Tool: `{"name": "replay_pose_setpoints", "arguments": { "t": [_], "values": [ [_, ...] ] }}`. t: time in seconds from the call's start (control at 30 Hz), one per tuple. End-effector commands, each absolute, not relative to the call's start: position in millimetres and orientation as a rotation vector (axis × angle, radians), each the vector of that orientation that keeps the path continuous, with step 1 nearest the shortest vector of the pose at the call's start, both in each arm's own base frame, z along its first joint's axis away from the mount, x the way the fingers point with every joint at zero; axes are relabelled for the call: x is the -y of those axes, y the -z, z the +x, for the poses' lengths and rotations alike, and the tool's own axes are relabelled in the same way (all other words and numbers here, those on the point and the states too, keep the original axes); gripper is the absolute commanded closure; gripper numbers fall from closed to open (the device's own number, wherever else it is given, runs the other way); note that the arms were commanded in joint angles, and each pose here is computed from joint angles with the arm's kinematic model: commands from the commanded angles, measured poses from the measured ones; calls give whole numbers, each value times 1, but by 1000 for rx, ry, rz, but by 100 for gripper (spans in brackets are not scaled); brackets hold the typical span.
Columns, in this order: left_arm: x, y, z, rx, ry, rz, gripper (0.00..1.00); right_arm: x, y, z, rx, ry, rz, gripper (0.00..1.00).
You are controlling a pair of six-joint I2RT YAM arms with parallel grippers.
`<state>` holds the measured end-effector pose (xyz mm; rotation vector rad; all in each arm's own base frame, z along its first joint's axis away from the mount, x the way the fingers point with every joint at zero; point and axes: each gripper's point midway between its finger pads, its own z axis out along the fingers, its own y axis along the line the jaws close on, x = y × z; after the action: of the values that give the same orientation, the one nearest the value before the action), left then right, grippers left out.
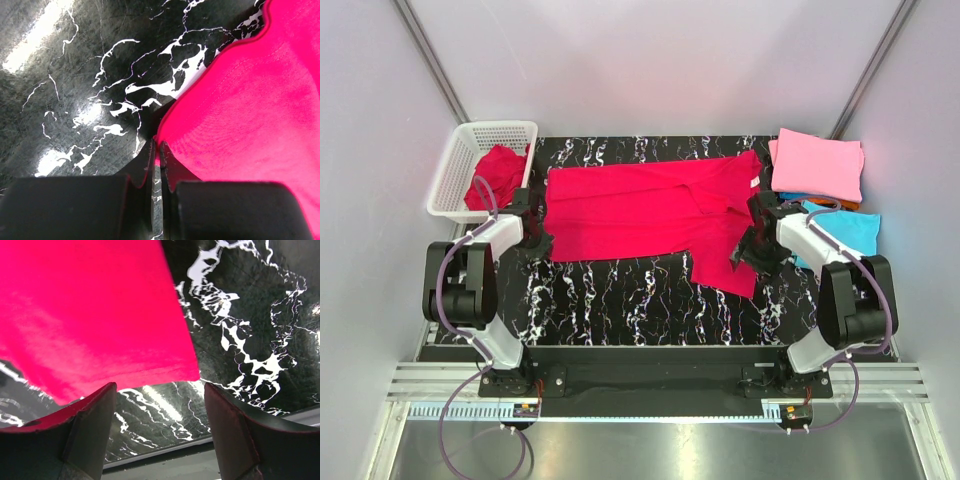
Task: Fold and stack the t-shirts
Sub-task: Fold the tshirt
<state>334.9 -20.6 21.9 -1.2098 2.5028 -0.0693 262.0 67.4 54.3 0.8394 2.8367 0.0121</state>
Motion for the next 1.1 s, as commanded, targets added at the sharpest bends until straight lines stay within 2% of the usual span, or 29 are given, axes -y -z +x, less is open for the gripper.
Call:
{"name": "replay_pose_setpoints", "arguments": {
  "t": [0.0, 0.1, 0.23, 0.53, 1.07],
  "values": [
    [13, -43, 345, -2435, 67, -1180, 100, -68, -42, 264, -2817, -17, 942, 23],
    [13, -46, 346, -2429, 69, -1179, 100, -70, -29, 252, -2850, -21, 1012, 27],
    [13, -47, 345, -2428, 67, -1179, 100, -66, -10, 238, -2896, 12, 1105, 36],
    [12, -47, 345, -2431, 62, -1180, 100, -47, -6, 232, -2865, 6, 1198, 37],
    [10, -48, 345, -2423, 41, -1195, 100, -22, -11, 224, -2829, 80, 1131, 39]
  ]
}}
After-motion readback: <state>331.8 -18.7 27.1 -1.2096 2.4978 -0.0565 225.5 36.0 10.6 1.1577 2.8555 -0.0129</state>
